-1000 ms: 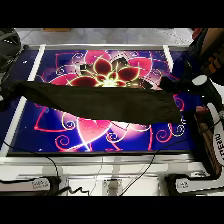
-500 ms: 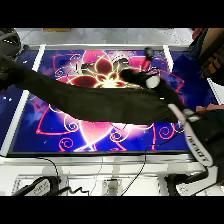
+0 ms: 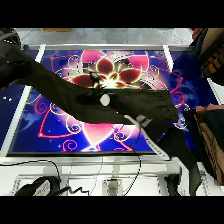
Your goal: Fold the clothes and pants, and hang the long-sleeved shirts on hangers.
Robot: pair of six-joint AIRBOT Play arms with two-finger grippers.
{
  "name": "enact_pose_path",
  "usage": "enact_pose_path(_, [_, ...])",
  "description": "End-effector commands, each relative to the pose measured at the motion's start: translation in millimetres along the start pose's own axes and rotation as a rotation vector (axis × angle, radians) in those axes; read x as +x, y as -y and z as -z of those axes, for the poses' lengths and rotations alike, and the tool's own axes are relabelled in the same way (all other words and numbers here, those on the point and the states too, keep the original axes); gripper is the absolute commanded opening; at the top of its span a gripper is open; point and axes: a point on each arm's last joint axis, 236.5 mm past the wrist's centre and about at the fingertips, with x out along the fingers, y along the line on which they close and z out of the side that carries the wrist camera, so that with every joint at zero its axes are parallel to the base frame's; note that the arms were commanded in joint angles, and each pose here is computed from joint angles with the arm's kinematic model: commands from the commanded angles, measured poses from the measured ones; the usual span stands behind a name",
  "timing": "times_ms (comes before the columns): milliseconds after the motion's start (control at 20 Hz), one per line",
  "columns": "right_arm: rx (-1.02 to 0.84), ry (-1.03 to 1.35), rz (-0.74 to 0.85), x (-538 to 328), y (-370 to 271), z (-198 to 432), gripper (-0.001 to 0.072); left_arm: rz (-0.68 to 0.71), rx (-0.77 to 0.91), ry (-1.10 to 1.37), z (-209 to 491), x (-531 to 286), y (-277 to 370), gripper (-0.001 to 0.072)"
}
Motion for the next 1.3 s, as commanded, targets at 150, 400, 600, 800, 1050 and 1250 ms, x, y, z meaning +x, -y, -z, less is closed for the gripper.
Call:
enact_pose_path(150, [-0.012, -0.044, -0.091, 35.6, -62.5, 42.3, 0.0028, 0.118, 0.022, -0.050, 18.4, 15.8, 52.5, 0.0015])
enact_pose_path(400, [-0.096, -0.117, 0.019, 22.3, -11.2, 33.3, 0.0028, 0.188, 0.019, -0.143, 55.5, 44.5, 80.0, 0.0015])
enact_pose_path(600, [-0.087, -0.292, 0.205, -53.1, 86.1, 1.2, 0.0028, 0.256, 0.005, -0.247, 114.3, 90.5, 121.6, 0.0015])
enact_pose_path(800, [-0.096, -0.251, 0.349, -165.4, 144.7, -72.7, 0.0028, 0.346, 0.039, -0.395, 207.5, 126.5, 190.8, 0.0014])
enact_pose_path(1050, [-0.054, -0.056, 0.501, -296.2, 187.0, -150.4, 0.0029, 0.466, 0.117, -0.603, 321.3, 121.1, 263.1, 0.0014])
enact_pose_path(1250, [-0.007, -0.055, 0.543, -335.7, 203.5, -152.5, 0.0029, 0.461, 0.141, -0.655, 349.7, 123.4, 261.0, 0.0233])
